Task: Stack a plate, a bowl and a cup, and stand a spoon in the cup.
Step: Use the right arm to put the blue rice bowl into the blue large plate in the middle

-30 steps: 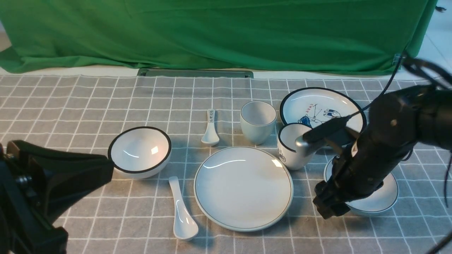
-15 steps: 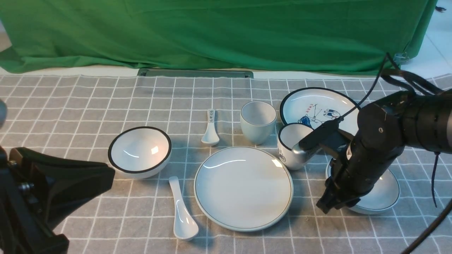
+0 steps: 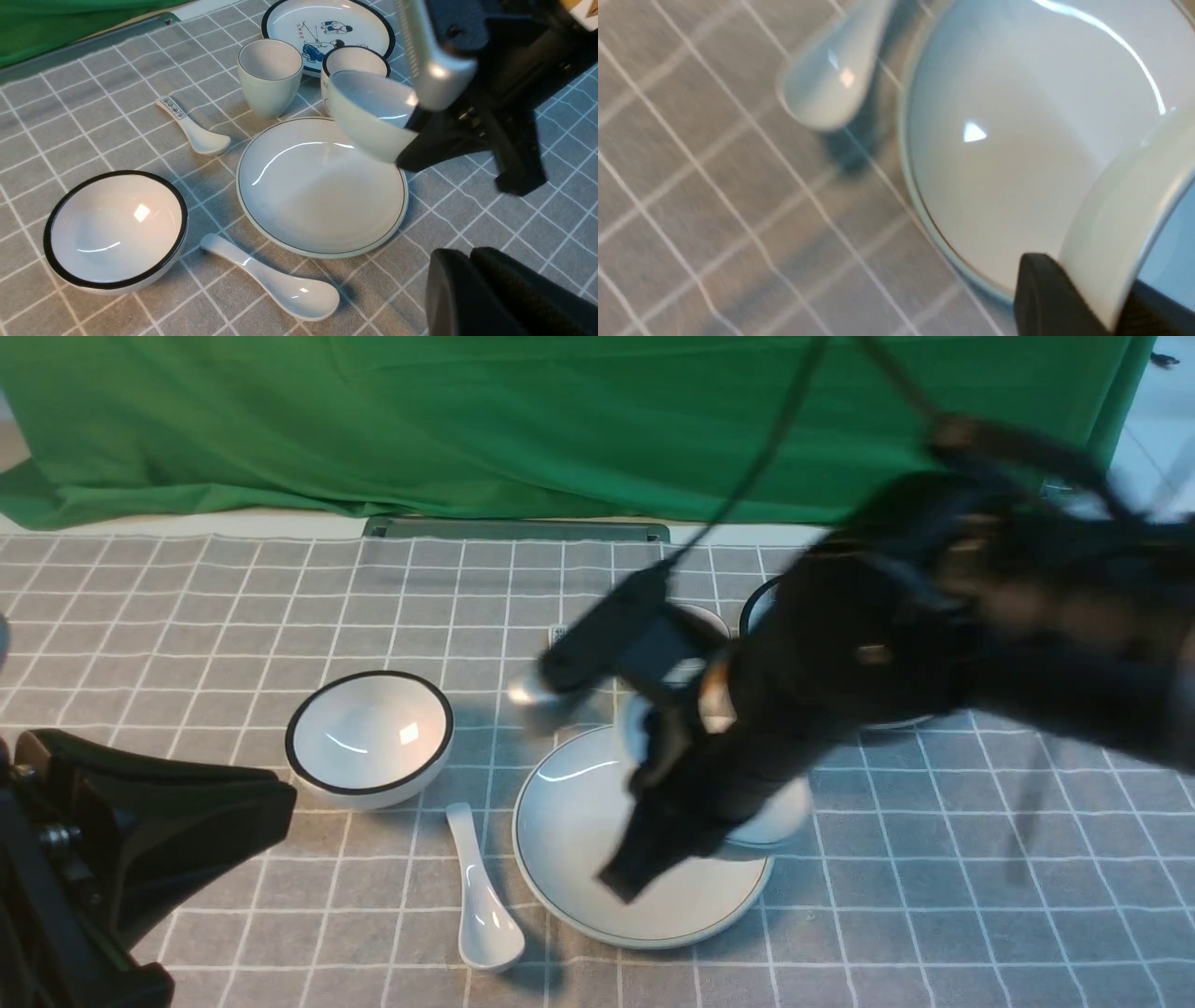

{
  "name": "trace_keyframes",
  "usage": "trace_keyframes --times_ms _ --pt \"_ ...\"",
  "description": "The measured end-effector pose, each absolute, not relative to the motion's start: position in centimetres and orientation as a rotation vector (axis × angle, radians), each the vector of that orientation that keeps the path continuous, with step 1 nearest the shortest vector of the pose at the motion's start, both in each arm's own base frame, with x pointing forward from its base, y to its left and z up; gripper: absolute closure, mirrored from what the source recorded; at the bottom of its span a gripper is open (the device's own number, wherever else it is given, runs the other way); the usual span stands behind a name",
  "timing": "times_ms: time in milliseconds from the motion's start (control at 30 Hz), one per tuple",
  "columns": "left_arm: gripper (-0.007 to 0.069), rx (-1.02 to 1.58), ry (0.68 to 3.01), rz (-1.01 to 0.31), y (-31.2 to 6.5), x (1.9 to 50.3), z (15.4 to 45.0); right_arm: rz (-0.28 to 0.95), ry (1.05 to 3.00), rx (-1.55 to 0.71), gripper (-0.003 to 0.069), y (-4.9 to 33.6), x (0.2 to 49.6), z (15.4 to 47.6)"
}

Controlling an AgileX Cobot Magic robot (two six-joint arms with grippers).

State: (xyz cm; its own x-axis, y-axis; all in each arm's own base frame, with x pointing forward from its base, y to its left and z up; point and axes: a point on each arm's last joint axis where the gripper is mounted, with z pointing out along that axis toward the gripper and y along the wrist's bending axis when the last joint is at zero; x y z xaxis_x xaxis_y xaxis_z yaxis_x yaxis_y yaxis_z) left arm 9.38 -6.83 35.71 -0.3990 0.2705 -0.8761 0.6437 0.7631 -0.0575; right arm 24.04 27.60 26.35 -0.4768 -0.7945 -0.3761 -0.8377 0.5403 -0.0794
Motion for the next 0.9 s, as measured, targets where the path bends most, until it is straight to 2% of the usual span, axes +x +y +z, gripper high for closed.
trace_keyframes --times_ms 100,233,467,600,767,800,900 --pt "0.0608 0.689 1.991 -0.485 -6.8 9.4 35.7 0.091 2.43 -1.403 0.0578 30.2 26.0 23.3" --pt "0.0608 0.689 1.991 -0.485 -6.8 9.4 35.7 0.056 2.451 -1.429 0.0578 31.6 27.3 21.1" --pt "0.0608 0.689 1.989 -0.485 -6.8 9.4 35.7 0.021 2.471 -1.455 0.0577 32.0 27.8 19.9" --pt "0.0608 0.689 1.989 -0.485 -6.8 9.4 35.7 0.005 2.487 -1.462 0.0543 31.9 27.8 19.7" --pt "0.0608 0.689 1.989 -0.485 -6.8 9.4 35.7 0.005 2.525 -1.462 0.0349 32.0 27.7 19.0" --pt "0.0608 0.689 1.989 -0.485 -6.8 9.4 35.7 0.011 2.535 -1.449 0.0287 32.1 27.5 19.0" --pt "0.0608 0.689 1.989 -0.485 -6.8 9.4 35.7 0.015 2.536 -1.447 0.0187 32.2 27.3 19.0"
